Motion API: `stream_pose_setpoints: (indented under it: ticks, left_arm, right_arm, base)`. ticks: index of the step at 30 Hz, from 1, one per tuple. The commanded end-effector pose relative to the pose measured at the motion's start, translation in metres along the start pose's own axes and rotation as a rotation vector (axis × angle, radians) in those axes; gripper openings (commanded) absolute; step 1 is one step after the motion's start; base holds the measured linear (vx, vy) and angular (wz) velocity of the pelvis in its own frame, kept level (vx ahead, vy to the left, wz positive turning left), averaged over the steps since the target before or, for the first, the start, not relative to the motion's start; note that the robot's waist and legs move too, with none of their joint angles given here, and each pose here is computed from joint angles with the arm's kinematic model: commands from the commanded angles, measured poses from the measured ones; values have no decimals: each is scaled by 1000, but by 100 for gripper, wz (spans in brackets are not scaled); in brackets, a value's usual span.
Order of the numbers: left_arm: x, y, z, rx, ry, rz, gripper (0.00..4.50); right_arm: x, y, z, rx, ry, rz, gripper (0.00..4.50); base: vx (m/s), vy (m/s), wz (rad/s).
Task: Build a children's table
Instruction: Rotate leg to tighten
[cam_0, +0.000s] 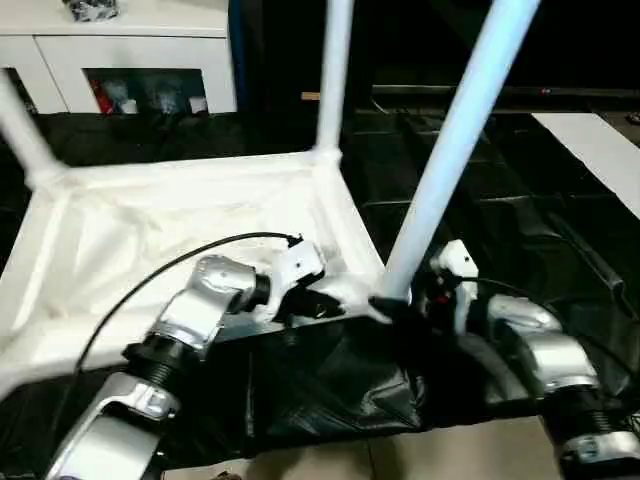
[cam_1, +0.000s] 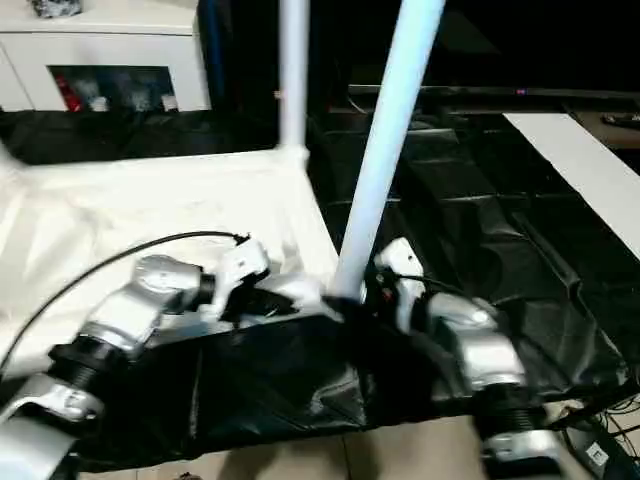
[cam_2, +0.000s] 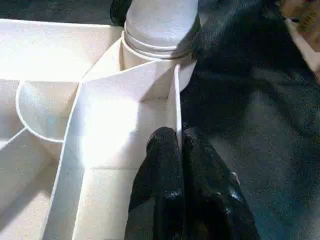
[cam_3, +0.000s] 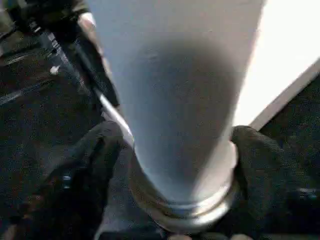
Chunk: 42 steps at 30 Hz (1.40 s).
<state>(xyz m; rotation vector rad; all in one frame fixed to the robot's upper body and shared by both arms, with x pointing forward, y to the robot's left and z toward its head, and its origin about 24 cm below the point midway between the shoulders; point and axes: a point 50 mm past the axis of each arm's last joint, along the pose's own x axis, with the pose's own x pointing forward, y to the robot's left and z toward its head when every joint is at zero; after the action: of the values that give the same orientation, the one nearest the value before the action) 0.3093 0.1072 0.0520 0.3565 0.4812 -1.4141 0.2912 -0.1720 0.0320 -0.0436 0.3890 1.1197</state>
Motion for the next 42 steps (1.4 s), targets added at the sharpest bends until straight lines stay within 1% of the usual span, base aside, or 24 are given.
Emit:
stream_pose_setpoints:
  ticks: [1,2,3,5,9,17,20,21,22,23,24,25,27,28,29,30,31,32,34,36,37,39,40,42]
  left_arm:
    - [4,-3,14,63,-37,-58,0]
    - [3,-2,14,67,-35,-64,0]
    - [2,-2,14,71,-31,-70,0]
    - [-1,0,14,82,-24,-82,0]
    - [-4,1,13,90,-15,-96,0]
    - [-5,0,11,74,-31,-89,0]
    - [0,-1,10,53,-47,-59,0]
    - [0,-1,10,53,-47,-59,0]
    - [8,-1,12,34,-60,2,0]
    - [9,-1,12,31,-61,11,0]
    - [15,0,15,17,-74,45,0]
    - [15,0,15,17,-74,45,0]
    - [30,0,21,-18,-102,105,0]
    - [40,0,25,-42,-118,141,0]
    - [40,0,25,-42,-118,141,0]
    - [47,-1,28,-54,-127,159,0]
    - [47,-1,28,-54,-127,159,0]
    - [56,-2,32,-58,-126,183,0]
    - [64,-4,35,-56,-120,197,0]
    - [74,-7,36,-39,-88,229,0]
    - [74,-7,36,-39,-88,229,0]
    - [75,-7,35,-40,-80,239,0]
    - [72,-7,33,-41,-81,237,0]
    - [68,-6,31,-40,-78,241,0]
  right_arm:
    - [8,10,-3,4,52,132,340]
    - [7,10,-3,0,61,144,326]
    - [7,11,-3,-2,71,160,326]
    - [9,11,-2,-13,84,186,303]
    - [13,12,0,-22,88,210,274]
    - [17,17,-4,4,74,224,264]
    - [17,19,-8,42,30,175,264]
    - [17,19,-8,42,30,175,264]
    - [19,17,-13,79,-17,71,264]
    - [20,17,-13,84,-23,56,263]
    - [23,16,-15,101,-41,-8,263]
    - [23,16,-15,101,-41,-8,263]
    - [32,13,-19,136,-70,-149,263]
    - [39,11,-21,172,-96,-230,263]
    - [39,11,-21,172,-96,-230,262]
    - [46,10,-21,203,-118,-289,262]
    - [46,10,-21,203,-118,-289,262]
    - [55,11,-19,232,-141,-339,262]
    - [67,13,-16,261,-162,-388,262]
    - [90,19,-5,291,-199,-468,262]
    - [90,19,-5,291,-199,-468,262]
    - [95,22,-2,263,-194,-468,262]
    - [95,23,0,242,-206,-462,297]
    - [91,21,1,218,-226,-474,334]
  base:
    - [0,0,0]
    - [0,0,0]
    - [0,0,0]
    - [0,0,0]
    - [0,0,0]
    - [0,0,0]
    - [0,0,0]
    - [0,0,0]
    - [0,0,0]
    - [0,0,0]
    - [0,0,0]
    - [0,0,0]
    - [0,0,0]
    - [0,0,0]
    - [0,0,0]
    - [0,0,0]
    - [0,0,0]
    - [0,0,0]
    - [0,0,0]
    - [0,0,0]
    - [0,0,0]
    - [0,0,0]
    - [0,0,0]
    - [0,0,0]
